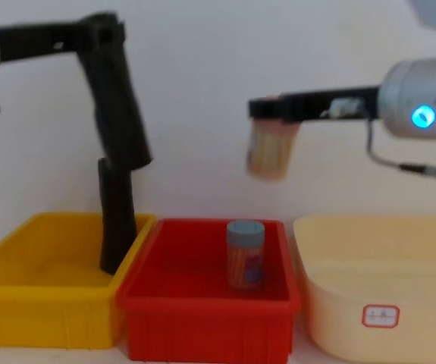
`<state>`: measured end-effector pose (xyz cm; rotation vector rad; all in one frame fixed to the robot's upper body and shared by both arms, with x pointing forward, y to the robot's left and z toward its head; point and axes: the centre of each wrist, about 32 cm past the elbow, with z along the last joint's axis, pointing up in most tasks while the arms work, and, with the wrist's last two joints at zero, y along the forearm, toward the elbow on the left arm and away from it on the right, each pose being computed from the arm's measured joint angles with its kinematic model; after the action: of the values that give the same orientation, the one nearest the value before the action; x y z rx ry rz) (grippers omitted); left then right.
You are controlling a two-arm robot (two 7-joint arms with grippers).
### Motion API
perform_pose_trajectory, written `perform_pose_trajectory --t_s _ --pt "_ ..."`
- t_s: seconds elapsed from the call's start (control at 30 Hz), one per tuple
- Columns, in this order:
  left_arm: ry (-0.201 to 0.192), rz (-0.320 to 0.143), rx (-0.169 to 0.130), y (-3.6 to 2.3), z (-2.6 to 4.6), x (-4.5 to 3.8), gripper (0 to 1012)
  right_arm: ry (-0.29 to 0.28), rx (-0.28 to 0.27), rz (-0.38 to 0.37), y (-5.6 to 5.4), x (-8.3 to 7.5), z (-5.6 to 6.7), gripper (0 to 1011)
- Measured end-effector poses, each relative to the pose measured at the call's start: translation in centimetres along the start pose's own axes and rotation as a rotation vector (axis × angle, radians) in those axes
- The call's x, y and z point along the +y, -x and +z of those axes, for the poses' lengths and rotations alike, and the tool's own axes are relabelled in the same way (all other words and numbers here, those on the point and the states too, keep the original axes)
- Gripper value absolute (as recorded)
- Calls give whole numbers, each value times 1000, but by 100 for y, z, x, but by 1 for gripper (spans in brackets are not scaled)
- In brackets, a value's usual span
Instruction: Pick up the garbage bag with the one hand and transfer it to the other hand.
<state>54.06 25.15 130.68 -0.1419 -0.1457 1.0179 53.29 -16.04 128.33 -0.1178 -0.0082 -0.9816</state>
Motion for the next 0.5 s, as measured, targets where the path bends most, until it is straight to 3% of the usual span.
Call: perform_pose_trajectory --t_s 0.27,0.5 --pt "78 -98 34 133 165 -213 352 -68 -37 -115 -127 -292 175 650" --pt "106 -188 80 260 209 -398 352 -88 -54 -218 -225 -521 229 650"
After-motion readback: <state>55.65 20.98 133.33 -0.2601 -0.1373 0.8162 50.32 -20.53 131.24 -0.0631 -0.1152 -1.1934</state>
